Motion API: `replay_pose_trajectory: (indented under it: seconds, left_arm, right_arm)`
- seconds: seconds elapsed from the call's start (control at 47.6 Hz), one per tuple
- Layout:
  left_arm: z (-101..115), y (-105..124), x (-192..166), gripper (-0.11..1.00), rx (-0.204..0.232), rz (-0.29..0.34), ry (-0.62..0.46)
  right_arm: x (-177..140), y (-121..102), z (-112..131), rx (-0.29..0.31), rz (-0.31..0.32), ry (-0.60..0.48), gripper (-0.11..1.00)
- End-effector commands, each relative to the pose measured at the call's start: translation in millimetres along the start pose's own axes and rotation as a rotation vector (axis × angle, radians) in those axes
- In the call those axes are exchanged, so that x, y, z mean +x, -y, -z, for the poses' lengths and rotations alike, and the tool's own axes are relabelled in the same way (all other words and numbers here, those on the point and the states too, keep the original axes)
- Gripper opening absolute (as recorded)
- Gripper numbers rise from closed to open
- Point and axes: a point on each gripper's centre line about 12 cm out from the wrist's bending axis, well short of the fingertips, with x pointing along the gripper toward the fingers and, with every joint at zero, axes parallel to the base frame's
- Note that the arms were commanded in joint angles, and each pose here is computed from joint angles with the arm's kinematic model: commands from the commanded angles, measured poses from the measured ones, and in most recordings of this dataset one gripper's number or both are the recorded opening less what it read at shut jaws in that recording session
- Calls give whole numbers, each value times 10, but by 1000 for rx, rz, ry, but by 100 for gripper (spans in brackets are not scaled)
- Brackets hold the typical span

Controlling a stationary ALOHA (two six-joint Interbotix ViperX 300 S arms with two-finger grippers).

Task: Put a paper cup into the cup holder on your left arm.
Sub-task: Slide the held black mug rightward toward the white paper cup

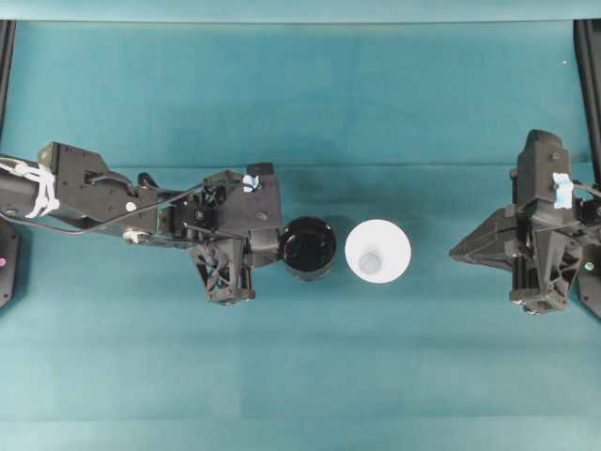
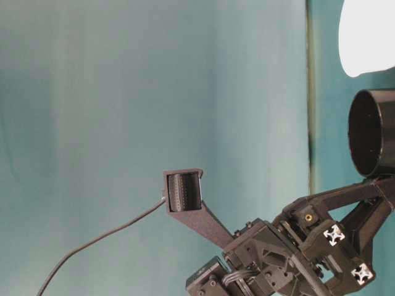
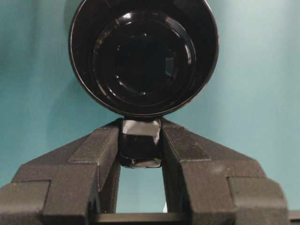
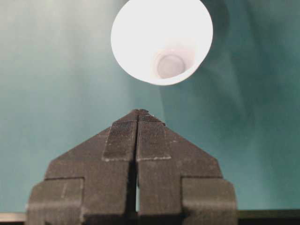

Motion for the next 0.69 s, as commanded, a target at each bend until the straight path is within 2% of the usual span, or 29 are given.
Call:
replay_pose_trajectory:
  seconds: [0.0, 0.378, 0.441, 0.567, 0.63, 0.672]
  left_arm:
    - [-68, 8, -3, 29, 1, 2, 23]
    - [-66, 2, 0, 31, 0, 0, 15]
    - [-75, -4, 0, 42, 3, -1, 18]
    - [-64, -4, -4, 76, 5, -1, 15]
    - [-58, -4, -3, 85, 2, -1, 14]
    - [-62, -4, -8, 86, 3, -1, 15]
  right_arm:
    - [-33, -35, -105, 7, -11, 34, -4]
    - [-31, -34, -99, 8, -11, 32, -4]
    - [-31, -34, -99, 7, -10, 32, -4]
    - [-33, -36, -105, 8, -11, 33, -4]
    - [-31, -34, -99, 10, -11, 32, -4]
    - [-29, -36, -103, 11, -11, 32, -4]
